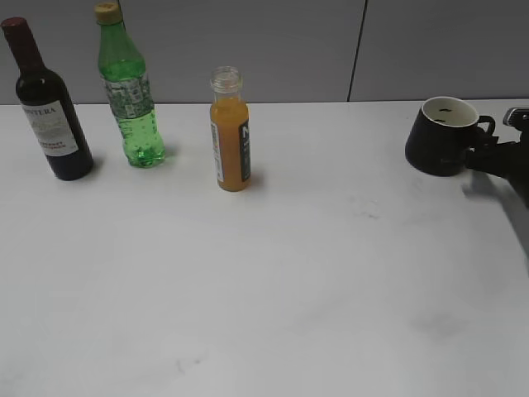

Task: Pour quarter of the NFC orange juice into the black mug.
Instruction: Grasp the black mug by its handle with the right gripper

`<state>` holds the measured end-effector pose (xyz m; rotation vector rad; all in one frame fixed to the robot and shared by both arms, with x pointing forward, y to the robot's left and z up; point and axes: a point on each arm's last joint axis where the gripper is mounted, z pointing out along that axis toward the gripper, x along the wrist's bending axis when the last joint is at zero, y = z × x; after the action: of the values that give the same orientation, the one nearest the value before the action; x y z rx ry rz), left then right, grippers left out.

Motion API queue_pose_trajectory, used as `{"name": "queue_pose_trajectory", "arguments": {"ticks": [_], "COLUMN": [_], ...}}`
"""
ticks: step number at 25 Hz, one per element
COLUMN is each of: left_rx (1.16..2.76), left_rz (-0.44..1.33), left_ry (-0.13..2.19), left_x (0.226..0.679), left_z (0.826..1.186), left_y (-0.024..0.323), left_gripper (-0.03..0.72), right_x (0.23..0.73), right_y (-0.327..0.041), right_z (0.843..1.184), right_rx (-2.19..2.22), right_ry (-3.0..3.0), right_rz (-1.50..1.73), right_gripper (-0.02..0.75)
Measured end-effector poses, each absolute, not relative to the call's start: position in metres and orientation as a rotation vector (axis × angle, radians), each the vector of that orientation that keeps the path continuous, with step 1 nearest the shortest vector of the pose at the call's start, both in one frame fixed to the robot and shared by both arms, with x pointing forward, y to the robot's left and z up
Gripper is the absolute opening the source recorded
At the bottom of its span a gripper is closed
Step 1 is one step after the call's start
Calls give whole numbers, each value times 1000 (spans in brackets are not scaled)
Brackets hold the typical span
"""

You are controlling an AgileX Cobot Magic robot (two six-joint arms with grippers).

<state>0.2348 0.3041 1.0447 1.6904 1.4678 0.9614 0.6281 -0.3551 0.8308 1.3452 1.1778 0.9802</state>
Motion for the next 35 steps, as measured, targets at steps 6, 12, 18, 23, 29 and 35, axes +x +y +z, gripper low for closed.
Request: {"name": "queue_pose_trajectory", "arguments": {"ticks": [6, 12, 18, 23, 29, 35], "left_rx": [1690, 1690, 1690, 1690, 1690, 1690], "left_rz": [961, 961, 961, 961, 961, 961], "left_ry": [1468, 1468, 1468, 1468, 1468, 1468], "left_x": [235, 235, 235, 235, 235, 235], "left_z": [1045, 1045, 1045, 1045, 1045, 1045], "left_y": [304, 304, 304, 304, 304, 304], "left_gripper": [232, 232, 232, 232, 232, 232], "right_x": [638, 650, 656, 662, 668, 668], "right_y": [-357, -361, -363, -364, -364, -360], "right_z": [828, 828, 820, 824, 826, 826], "right_rx": [1323, 1299, 1291, 1229, 1169, 1136], "right_ry": [1171, 1160, 1179, 1216, 1280, 1317], "right_rz": [994, 1006, 1010, 1043, 1069, 1100], "right_gripper": [594, 594, 594, 540, 249, 36]}}
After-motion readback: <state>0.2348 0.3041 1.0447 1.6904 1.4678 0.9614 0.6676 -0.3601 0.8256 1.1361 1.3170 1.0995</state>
